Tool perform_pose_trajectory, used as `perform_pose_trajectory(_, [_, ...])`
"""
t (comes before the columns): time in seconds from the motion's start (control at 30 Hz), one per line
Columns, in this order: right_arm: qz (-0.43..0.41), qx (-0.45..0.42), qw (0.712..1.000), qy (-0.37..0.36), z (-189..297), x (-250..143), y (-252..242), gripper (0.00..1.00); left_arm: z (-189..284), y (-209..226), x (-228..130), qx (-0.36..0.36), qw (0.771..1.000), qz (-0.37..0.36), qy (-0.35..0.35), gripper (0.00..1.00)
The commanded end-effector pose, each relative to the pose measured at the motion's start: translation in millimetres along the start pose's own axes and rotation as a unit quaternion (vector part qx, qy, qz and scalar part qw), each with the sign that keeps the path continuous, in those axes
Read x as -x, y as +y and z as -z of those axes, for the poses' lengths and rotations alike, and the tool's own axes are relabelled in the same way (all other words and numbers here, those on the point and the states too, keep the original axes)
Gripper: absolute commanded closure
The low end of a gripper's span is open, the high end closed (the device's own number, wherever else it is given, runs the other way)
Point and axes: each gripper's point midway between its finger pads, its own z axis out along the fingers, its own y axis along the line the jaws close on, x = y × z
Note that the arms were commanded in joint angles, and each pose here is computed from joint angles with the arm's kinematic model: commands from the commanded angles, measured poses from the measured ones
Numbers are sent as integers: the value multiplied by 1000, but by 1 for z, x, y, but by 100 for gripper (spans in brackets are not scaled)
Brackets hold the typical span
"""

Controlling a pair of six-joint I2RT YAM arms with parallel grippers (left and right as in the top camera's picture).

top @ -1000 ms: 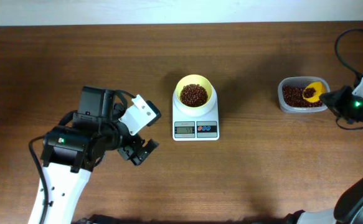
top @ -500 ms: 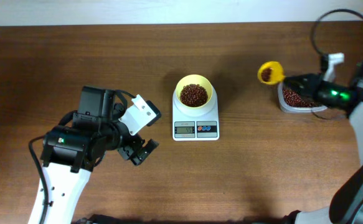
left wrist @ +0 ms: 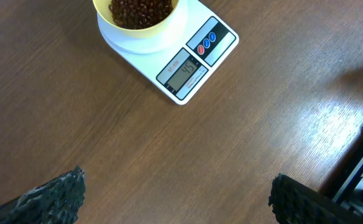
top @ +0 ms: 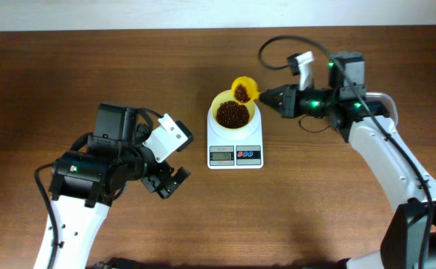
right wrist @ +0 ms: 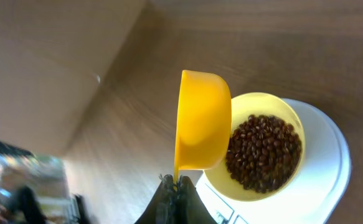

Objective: Scoop item into bowl and weigh 50g on scale
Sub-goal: 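Carry the filled scoop with the right gripper over the yellow bowl, then tilt the scoop slowly with the right gripper, trickling beans into the bowl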

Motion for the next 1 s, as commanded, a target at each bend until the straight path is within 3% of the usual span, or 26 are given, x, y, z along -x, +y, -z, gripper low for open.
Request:
perform_pose_trajectory(0.0, [144, -16, 990, 1, -7, 3, 13, 96, 6, 1, 7, 2, 1000, -8, -14, 1])
perform_pose_trajectory(0.27, [227, -59, 972, 8, -8, 4, 0, 96, 6, 1, 7, 2, 1000, -8, -14, 1])
perform_pose_trajectory(0.6, [238, 0, 971, 10, -13, -5, 14, 96, 6, 0, 7, 2, 1000, -8, -14, 1])
perform_pose_trajectory(0.97, [243, -24, 970, 6, -14, -1, 5, 96, 6, 0, 7, 2, 1000, -8, -14, 1])
